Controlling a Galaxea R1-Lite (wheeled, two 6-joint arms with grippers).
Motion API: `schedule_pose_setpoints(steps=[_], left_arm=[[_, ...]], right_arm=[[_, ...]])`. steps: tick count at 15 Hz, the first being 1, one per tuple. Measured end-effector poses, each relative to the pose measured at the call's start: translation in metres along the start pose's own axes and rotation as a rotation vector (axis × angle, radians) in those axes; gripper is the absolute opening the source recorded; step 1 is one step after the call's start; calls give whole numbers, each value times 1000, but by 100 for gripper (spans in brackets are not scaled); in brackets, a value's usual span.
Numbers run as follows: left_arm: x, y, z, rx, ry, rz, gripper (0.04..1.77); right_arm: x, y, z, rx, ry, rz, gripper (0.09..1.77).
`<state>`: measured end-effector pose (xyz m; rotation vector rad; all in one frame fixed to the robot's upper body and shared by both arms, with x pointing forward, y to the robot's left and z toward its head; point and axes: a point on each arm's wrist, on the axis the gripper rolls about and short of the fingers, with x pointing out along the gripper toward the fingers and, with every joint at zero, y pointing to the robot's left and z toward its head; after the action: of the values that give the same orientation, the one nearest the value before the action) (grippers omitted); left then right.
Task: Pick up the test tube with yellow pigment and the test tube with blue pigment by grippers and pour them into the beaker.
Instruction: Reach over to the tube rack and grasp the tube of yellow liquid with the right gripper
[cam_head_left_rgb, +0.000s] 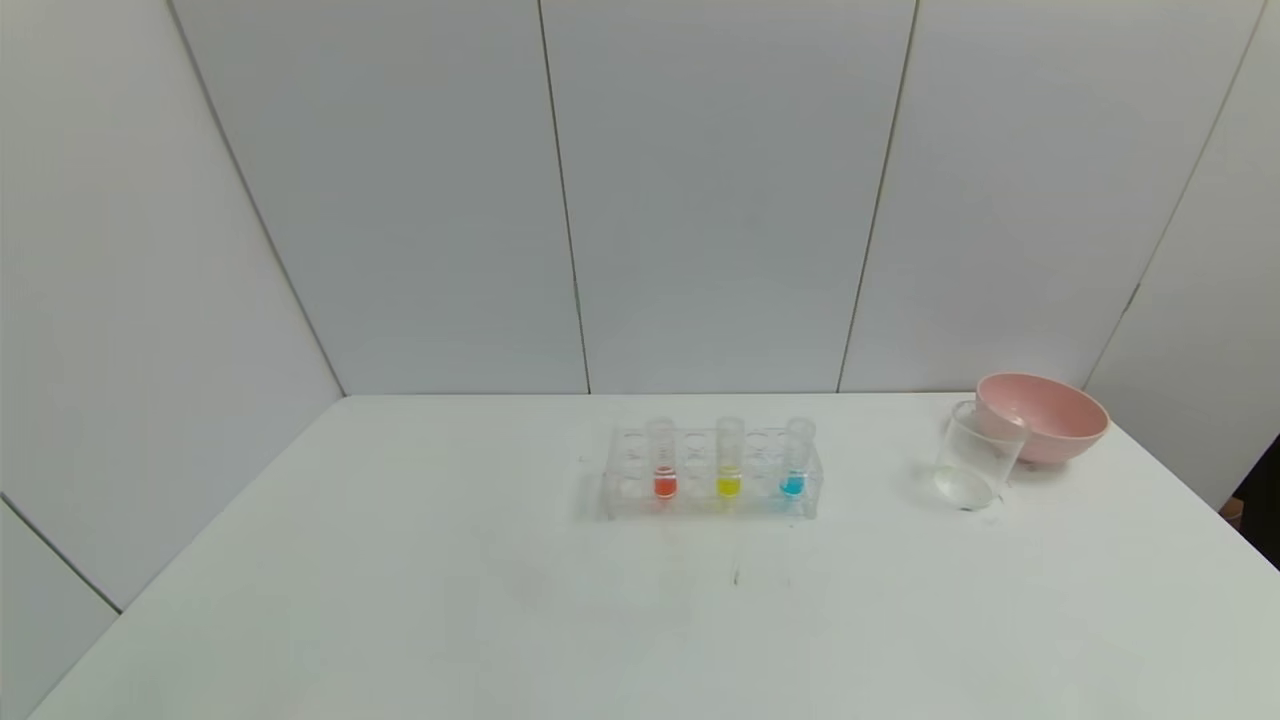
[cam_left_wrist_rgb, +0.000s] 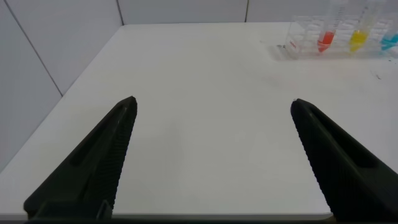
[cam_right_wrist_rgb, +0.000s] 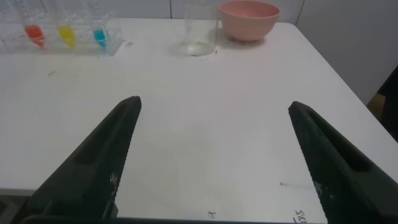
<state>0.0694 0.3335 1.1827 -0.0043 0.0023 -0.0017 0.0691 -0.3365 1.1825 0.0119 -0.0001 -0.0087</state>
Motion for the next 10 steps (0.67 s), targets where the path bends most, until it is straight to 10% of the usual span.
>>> schedule_pose_setpoints(steps=[10], left_arm=[[0,0,0,0,0,0,176]], right_arm=[[0,0,0,3,-2,-1,171]])
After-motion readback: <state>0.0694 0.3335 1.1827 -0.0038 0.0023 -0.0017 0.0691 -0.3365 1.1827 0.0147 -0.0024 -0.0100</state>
